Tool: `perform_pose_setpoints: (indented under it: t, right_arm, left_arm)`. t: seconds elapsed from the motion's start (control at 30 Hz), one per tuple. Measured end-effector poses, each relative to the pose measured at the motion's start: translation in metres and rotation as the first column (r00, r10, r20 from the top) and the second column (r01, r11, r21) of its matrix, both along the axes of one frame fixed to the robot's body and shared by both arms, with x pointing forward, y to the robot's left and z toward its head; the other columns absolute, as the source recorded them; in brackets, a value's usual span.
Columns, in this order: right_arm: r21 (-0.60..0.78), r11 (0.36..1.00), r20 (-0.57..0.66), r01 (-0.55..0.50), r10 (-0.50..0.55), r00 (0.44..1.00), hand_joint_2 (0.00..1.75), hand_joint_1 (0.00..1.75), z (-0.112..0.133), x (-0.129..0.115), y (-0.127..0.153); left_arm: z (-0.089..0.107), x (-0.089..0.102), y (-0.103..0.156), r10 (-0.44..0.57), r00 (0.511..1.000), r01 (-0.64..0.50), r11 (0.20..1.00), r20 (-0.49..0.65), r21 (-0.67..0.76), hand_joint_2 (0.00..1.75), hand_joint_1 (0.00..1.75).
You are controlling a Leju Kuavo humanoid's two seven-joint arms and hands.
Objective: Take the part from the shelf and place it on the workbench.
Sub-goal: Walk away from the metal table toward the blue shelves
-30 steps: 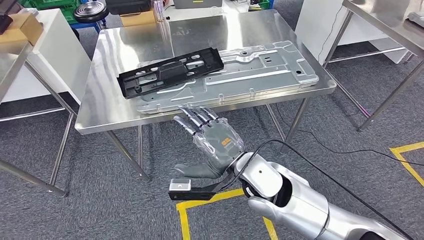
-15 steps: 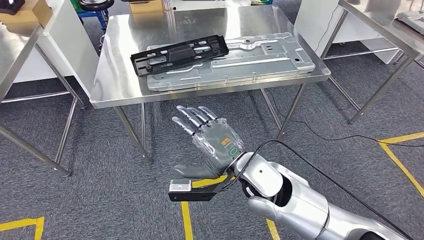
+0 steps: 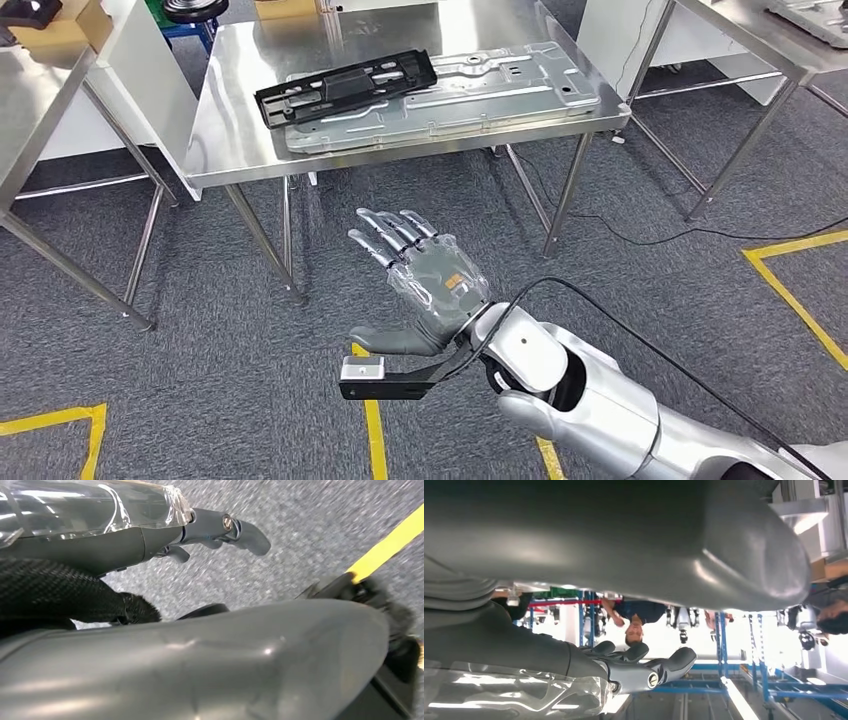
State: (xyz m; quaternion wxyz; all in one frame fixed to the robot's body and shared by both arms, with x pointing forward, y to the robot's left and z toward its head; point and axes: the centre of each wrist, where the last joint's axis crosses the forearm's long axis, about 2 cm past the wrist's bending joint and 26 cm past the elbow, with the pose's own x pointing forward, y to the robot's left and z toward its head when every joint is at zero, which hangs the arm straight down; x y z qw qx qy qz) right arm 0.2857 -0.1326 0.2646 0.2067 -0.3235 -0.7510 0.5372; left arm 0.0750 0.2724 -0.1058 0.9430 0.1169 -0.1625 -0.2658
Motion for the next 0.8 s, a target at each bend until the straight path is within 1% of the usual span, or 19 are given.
perform_pose_setpoints:
  t: [0.17,0.37,0.67,0.8]
  right_arm:
    - [0.0,1.0,-0.001,0.0,0.0,1.0,0.0,0.0,-0.0003,-0.0001,0.0]
    - [0.004,1.0,-0.001,0.007,-0.007,1.0,0.0,0.0,0.0001,0.0005,-0.0011]
    - [0.013,0.999,-0.038,0.035,-0.034,0.999,0.0,0.0,-0.0048,0.0007,-0.0065]
    - [0.032,0.999,-0.041,0.04,-0.038,0.998,0.0,0.0,-0.0017,0.003,-0.0086]
  left_arm:
    - [0.0001,0.0007,-0.0002,0.0,1.0,0.0,1.0,0.0,0.001,0.0,0.0]
    - [-0.0004,-0.0031,-0.0023,-0.001,1.0,0.001,1.0,-0.019,0.004,0.0,0.0]
    - [0.0003,-0.0002,-0.0065,-0.007,1.0,0.007,1.0,-0.026,0.012,0.0,0.0]
    - [0.0001,-0.0024,-0.0084,-0.008,1.0,0.008,1.0,-0.027,0.026,0.0,0.0]
